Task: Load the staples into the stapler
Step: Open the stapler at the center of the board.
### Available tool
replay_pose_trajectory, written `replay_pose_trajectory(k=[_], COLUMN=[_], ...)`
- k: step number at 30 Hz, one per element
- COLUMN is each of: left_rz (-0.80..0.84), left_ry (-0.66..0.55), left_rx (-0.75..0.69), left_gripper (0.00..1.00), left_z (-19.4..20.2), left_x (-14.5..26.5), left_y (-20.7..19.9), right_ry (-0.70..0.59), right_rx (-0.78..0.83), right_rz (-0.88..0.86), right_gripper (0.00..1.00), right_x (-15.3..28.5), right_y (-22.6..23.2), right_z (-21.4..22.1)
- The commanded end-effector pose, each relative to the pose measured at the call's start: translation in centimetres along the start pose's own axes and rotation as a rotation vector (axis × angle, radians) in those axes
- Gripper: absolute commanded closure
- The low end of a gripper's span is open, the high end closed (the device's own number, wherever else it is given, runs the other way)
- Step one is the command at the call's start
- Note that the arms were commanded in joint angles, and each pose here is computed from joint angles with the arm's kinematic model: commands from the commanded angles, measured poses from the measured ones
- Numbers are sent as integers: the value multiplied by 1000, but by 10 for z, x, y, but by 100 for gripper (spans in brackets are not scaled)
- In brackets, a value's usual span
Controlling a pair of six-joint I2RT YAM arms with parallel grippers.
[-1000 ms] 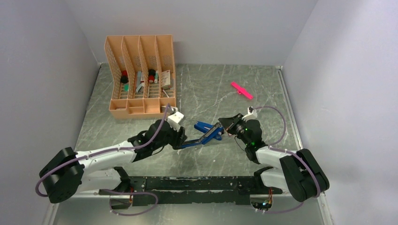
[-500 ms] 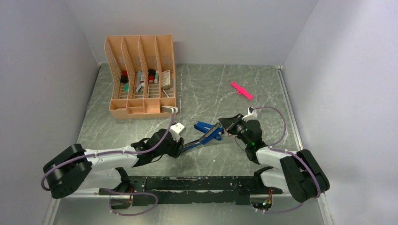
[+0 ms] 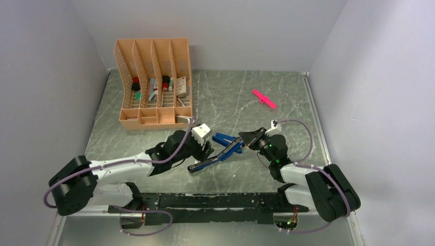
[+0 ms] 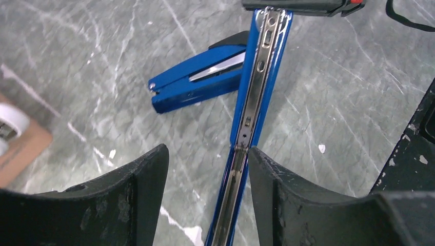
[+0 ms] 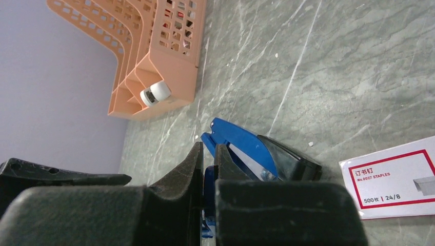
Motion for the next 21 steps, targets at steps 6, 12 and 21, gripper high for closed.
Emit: replay_pose_trajectory(k=[6, 12, 21], left_rz=[245, 271, 229], left_ry=[-47, -10, 90], left_rx=[-121, -148, -161], left_gripper=[32, 32, 46], left_z=[-15, -5, 23], left_x=[-38, -56, -75], left_y=[-37, -46, -47], right_ry=[12, 15, 26], right_rx=[-23, -24, -21], right_rz=[-63, -65, -84], right_gripper=[100, 100, 100], right_x=[3, 3, 3], right_y=[8, 7, 10], right_z=[3, 3, 5])
Point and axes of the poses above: each gripper's point midway between its finger pads, its own x axis back along the fingers, its own y axis along the line the jaws close on, z = x × y, the point moved 3 cm from there along x, back along the fingers
